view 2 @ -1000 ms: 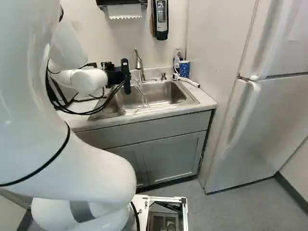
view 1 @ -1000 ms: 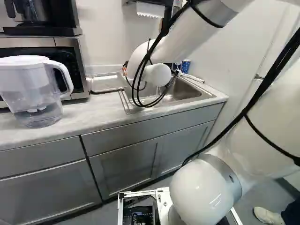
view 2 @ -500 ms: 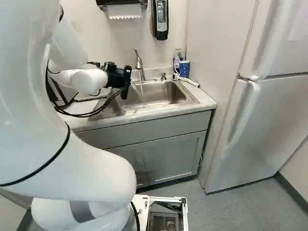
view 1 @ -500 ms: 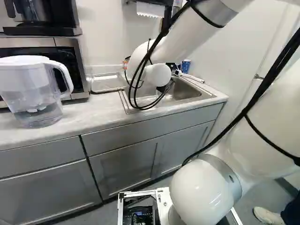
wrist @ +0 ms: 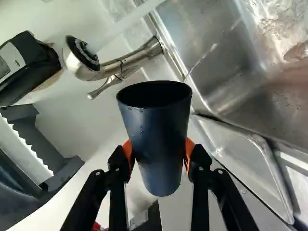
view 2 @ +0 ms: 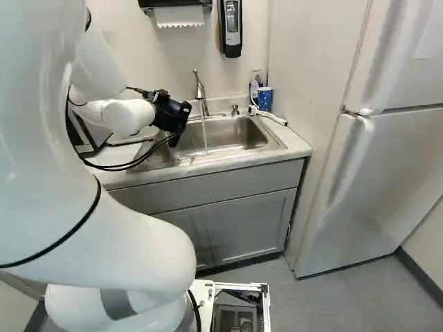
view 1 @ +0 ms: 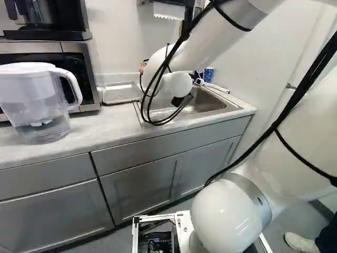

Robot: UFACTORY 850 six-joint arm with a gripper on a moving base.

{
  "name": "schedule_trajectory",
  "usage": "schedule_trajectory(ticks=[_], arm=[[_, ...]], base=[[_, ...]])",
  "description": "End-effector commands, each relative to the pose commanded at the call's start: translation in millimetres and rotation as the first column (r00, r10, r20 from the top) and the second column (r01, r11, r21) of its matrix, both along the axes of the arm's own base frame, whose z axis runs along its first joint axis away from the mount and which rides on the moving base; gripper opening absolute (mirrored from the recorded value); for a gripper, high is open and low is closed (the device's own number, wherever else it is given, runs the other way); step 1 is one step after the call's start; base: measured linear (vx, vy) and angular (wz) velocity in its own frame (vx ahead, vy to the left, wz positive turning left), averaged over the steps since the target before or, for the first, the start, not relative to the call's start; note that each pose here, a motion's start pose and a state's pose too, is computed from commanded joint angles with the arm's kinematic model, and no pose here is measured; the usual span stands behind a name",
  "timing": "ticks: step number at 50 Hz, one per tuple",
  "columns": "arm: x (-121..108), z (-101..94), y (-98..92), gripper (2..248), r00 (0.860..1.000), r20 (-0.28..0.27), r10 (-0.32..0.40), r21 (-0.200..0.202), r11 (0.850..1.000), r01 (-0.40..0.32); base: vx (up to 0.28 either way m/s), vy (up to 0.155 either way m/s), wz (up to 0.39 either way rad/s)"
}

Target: Rinse the cup and place it in the tray

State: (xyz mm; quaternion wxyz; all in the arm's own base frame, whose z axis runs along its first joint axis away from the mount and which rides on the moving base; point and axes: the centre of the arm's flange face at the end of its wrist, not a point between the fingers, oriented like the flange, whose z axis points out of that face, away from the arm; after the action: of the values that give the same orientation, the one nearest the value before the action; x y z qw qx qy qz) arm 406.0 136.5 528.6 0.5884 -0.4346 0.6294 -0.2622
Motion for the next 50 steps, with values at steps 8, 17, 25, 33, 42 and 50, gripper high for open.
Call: schedule_trajectory(ticks=[8,17,25,33,42,50], arm=[[0.0,0.0,0.0,122,1.0,0.0,0.0,0.0,1.0,0.0],[0.0,0.0,0.0,122,1.0,0.0,0.0,0.0,1.0,0.0],[0.0,0.0,0.0,122,1.0,0.0,0.0,0.0,1.0,0.0],[0.0,0.0,0.0,122,1.0,0.006,0.006,-0.031,1.0,-0.005],[0.0,0.0,0.0,122,1.0,0.02,0.021,-0.113,0.993,-0.019],[0.0,0.0,0.0,122,0.999,0.033,0.037,-0.193,0.981,-0.03]], base=[[0.0,0.0,0.0],[0.0,0.0,0.0],[0.0,0.0,0.0],[0.0,0.0,0.0],[0.0,0.0,0.0],[0.0,0.0,0.0]])
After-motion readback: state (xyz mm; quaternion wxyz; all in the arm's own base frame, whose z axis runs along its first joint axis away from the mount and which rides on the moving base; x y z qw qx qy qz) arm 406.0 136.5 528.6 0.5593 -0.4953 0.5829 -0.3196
